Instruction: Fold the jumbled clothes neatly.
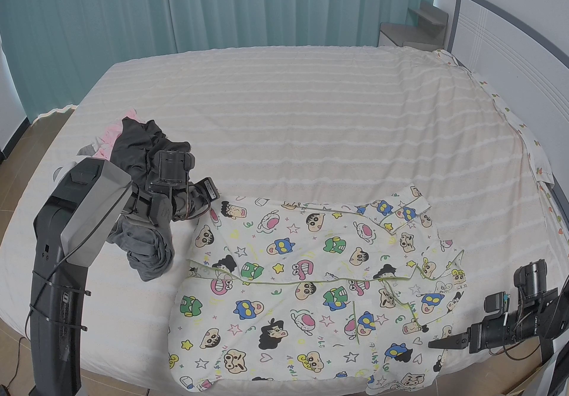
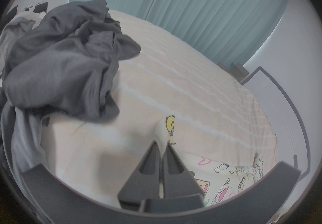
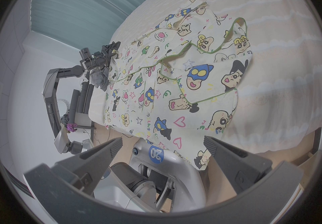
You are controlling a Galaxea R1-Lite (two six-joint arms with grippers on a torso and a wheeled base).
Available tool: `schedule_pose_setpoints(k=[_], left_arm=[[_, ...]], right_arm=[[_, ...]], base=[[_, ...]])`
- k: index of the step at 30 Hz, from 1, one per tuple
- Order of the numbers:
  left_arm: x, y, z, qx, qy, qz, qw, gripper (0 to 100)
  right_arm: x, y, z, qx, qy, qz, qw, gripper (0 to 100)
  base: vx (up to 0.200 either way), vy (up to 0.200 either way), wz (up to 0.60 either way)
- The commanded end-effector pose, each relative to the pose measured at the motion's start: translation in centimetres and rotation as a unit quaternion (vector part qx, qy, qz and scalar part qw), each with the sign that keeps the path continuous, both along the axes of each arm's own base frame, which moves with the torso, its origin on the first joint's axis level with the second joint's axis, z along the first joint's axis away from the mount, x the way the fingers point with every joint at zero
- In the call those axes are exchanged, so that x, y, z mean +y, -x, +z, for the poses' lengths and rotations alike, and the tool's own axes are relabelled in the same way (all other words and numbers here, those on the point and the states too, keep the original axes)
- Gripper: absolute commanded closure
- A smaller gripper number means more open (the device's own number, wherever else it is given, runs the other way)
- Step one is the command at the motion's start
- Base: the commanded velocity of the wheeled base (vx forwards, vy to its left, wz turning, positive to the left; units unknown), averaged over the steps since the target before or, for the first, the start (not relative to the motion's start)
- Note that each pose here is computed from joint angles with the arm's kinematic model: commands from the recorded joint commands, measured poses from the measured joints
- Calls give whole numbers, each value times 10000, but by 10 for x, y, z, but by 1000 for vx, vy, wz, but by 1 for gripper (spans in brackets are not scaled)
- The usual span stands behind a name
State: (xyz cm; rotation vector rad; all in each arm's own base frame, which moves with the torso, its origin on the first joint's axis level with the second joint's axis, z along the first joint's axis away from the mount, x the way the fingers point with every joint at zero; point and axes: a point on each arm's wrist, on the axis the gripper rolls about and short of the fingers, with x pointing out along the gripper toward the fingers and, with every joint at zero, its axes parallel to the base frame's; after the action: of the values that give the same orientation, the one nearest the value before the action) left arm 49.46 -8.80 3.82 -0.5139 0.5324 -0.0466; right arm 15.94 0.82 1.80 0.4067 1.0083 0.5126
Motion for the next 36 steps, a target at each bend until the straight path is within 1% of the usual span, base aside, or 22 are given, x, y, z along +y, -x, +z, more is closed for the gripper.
schedule_pose_setpoints(k=[1,6,9,17,18,21,23,24,25,26,27,29,31,32,33,34,35,36], left_arm=[[-1,-6,8,-192,-3,70,9998,100],[-1,-17,11,-393,-79,305,9987,100],[-1,-18,9,-334,-102,325,9989,100],[-2,-19,12,-366,-102,332,9987,100],[-2,-19,12,-374,-104,339,9987,0],[0,-18,12,-296,-149,424,9985,0],[1,-14,9,-117,-196,442,9988,0],[2,-14,9,-110,-197,449,9987,0],[9,-9,16,-19,-217,501,9985,0],[10,-8,19,-10,-215,502,9985,0],[15,-3,28,14,-161,553,9983,0],[20,13,47,85,223,700,9973,0],[24,29,63,149,526,682,9962,0],[28,38,69,212,623,624,9959,0],[28,38,69,212,623,624,9959,0],[36,61,84,277,800,366,9957,0],[39,69,88,298,849,303,9955,0],[44,81,96,288,942,237,9949,0]], right_arm=[[0,5,-1,80,-2,11,10000,0],[0,5,-1,85,-12,10,10000,0],[0,5,-1,85,-12,10,10000,0],[0,5,-1,85,-12,10,10000,0],[0,5,-1,85,-12,10,10000,0],[0,5,0,46,-11,2,10000,0],[0,5,3,-61,-8,-13,10000,0],[0,5,3,-64,-11,-18,10000,0],[-1,5,7,-212,-15,-57,9998,0],[-1,5,8,-238,-17,-70,9997,0],[-2,6,12,-367,-19,-95,9993,0],[-4,6,23,-702,-61,-166,9974,0],[-3,4,35,-958,-270,-293,9946,0],[-3,1,43,-1076,-411,-399,9925,0],[-3,1,43,-1076,-411,-399,9925,0],[0,-13,64,-1233,-851,-732,9860,0],[3,-20,72,-1245,-1039,-822,9833,0],[9,-31,84,-1253,-1323,-959,9786,0]], base=[[0,0,0],[0,0,0],[0,0,0],[0,0,0],[0,0,0],[0,0,0],[0,0,0],[0,0,0],[0,0,0],[0,0,0],[0,0,0],[0,0,0],[0,0,0],[0,0,0],[0,0,0],[0,0,0],[0,0,0],[0,0,0]])
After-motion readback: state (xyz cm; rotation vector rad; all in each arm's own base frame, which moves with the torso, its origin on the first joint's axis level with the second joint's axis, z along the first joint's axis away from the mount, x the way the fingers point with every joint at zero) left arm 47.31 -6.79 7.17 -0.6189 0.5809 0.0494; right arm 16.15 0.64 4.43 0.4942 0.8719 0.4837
